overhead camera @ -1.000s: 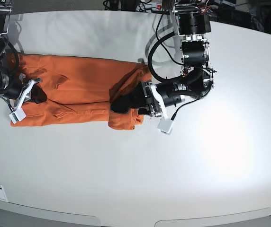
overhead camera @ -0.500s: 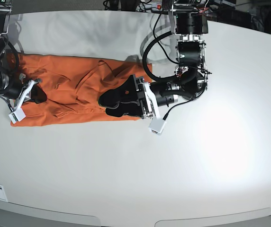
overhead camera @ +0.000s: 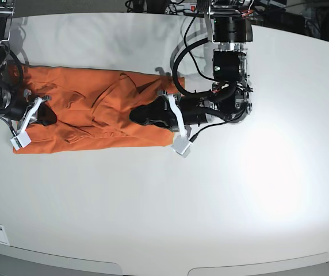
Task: Fold the T-shirt properly
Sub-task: 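Press the folded end down with the left gripper and release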
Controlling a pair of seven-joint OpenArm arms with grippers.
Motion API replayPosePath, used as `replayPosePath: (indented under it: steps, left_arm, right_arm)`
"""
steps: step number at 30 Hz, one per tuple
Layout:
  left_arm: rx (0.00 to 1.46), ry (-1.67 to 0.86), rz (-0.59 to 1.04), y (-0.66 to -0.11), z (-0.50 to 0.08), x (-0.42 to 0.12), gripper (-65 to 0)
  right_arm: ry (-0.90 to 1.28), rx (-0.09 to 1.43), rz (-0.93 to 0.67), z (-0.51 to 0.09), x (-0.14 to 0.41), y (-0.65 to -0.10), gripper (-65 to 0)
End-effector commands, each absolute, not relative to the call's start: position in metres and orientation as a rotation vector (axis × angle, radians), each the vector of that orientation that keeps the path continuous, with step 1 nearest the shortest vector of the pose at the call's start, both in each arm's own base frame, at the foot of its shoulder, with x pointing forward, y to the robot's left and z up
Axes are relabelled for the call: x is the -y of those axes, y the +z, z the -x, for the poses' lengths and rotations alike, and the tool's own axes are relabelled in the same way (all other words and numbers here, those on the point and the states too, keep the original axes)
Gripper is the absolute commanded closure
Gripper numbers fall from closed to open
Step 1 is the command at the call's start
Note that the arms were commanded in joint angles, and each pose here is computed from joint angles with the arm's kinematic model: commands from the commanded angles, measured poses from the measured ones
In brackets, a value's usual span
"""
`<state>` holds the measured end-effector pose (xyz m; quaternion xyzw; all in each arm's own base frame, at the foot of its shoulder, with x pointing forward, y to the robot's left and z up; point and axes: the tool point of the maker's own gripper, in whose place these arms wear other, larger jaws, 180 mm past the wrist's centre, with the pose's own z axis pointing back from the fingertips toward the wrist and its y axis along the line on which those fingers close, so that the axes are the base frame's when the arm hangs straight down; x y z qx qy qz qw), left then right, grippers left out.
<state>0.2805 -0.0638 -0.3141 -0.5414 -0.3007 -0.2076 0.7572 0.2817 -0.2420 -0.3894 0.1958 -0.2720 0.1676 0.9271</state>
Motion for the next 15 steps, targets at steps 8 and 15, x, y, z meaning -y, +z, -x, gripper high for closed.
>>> replayPosePath:
  steps: [8,15]
  left_arm:
    - [0.721,-0.376,1.057,-0.327,-0.298,0.056,0.0]
    - [0.708,-0.315,0.938,-0.344,-0.309,0.044,0.0]
  right_arm:
    - [0.356,0.553,-0.369,-0.284,0.251,-0.384,0.0]
    - [0.354,0.576,-0.383,-0.291,0.249,-0.378,0.0]
